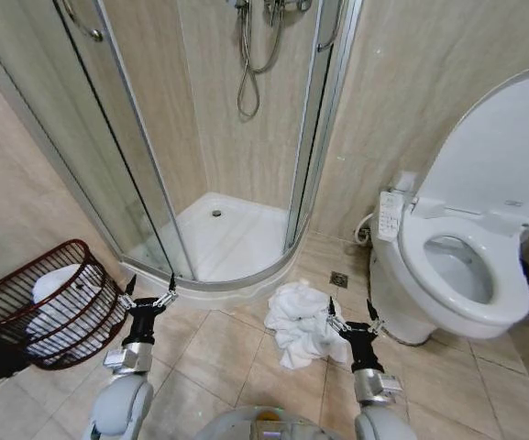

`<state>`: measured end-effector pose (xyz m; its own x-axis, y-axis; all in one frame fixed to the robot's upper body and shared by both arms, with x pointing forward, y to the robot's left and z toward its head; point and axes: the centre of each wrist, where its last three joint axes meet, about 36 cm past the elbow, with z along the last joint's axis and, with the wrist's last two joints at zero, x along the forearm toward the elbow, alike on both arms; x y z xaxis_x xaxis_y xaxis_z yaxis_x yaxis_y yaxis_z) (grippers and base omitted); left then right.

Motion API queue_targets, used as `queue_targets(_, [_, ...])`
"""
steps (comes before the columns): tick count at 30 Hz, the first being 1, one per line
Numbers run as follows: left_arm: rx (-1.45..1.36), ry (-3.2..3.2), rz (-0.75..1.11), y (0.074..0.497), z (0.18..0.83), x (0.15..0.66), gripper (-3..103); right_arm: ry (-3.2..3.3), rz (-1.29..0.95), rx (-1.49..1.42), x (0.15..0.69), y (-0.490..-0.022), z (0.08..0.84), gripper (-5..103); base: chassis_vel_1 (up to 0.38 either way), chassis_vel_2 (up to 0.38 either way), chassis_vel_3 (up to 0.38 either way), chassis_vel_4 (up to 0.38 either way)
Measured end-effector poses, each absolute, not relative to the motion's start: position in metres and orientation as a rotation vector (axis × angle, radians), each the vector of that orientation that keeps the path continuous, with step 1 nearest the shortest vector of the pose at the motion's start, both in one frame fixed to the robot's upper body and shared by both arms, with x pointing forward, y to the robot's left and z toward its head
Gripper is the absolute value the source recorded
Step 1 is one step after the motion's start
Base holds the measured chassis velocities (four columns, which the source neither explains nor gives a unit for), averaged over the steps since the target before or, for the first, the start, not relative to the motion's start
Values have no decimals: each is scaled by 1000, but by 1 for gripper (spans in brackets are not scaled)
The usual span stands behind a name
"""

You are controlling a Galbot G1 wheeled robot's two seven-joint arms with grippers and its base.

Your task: Discard the used towel into the hamper.

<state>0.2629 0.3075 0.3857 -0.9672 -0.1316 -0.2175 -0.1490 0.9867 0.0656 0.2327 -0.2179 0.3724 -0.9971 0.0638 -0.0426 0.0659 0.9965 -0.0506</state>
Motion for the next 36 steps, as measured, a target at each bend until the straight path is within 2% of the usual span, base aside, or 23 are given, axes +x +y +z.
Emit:
queue_targets(28, [-207, 2956, 119, 305, 385, 260, 100, 3097, -76, 103, 232, -225, 367, 100, 17, 17, 19, 18])
queue_targets(34, [-266, 2947, 144, 304, 385, 260, 100, 3237, 49, 195, 228, -230, 360, 100, 56, 46, 51, 44])
queue_targets(36, [-266, 2952, 140, 302, 387, 259, 100, 3280, 27, 226, 228, -240, 349, 100, 0, 0, 0, 0])
